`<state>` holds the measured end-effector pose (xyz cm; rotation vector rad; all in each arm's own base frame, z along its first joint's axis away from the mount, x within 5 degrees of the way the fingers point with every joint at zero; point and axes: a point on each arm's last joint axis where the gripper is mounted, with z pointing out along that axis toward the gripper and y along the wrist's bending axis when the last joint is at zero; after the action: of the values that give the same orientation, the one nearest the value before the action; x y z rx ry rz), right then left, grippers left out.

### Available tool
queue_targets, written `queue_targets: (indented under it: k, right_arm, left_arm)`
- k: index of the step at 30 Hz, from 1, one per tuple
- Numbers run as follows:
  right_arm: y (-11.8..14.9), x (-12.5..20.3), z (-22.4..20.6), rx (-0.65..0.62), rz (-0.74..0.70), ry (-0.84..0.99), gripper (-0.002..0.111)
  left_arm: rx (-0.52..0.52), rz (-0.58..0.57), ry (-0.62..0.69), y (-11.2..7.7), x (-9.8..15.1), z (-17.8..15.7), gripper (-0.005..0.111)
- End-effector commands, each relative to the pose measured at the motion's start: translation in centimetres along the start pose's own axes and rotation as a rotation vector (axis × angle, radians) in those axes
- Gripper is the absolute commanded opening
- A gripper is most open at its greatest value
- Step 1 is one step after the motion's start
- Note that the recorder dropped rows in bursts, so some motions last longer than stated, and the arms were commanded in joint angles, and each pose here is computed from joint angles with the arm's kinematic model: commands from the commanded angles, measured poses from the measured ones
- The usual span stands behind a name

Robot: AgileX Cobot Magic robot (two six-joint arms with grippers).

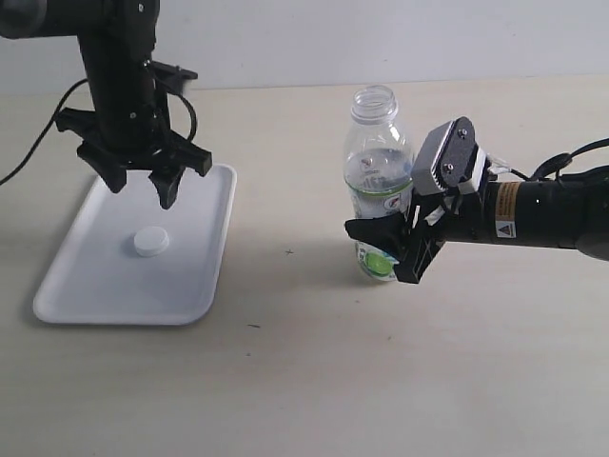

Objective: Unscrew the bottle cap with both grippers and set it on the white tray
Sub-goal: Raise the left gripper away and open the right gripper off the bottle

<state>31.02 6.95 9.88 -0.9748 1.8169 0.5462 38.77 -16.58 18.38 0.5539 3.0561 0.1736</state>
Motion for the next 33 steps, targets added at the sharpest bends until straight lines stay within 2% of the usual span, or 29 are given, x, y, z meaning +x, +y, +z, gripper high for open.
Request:
queue_targets:
  k: [1,9,17,28,33]
  right_arm:
    - [0.5,1.0,0.0,-0.012,0.024,0.058,0.000]
    - [0.5,0.8,0.0,0.010,0.060,0.025,0.000]
    - [0.6,0.5,0.0,-0.005,0.151,-0.011,0.000]
    - [0.8,0.5,0.0,-0.026,0.143,-0.004,0.032]
    - [0.8,0.6,0.0,-0.033,0.139,0.001,0.057]
  left_arm:
    - [0.020,0.008,-0.081,0.2,0.2,-2.2,0.062]
    - [0.176,0.109,-0.143,-1.1,0.8,-3.7,0.062]
    - [0.231,0.169,-0.227,-1.6,1.9,-3.4,0.062]
    - [0.344,0.195,-0.359,-2.4,2.2,-5.4,0.062]
    - [0.415,0.213,-0.423,-3.1,2.2,-5.3,0.062]
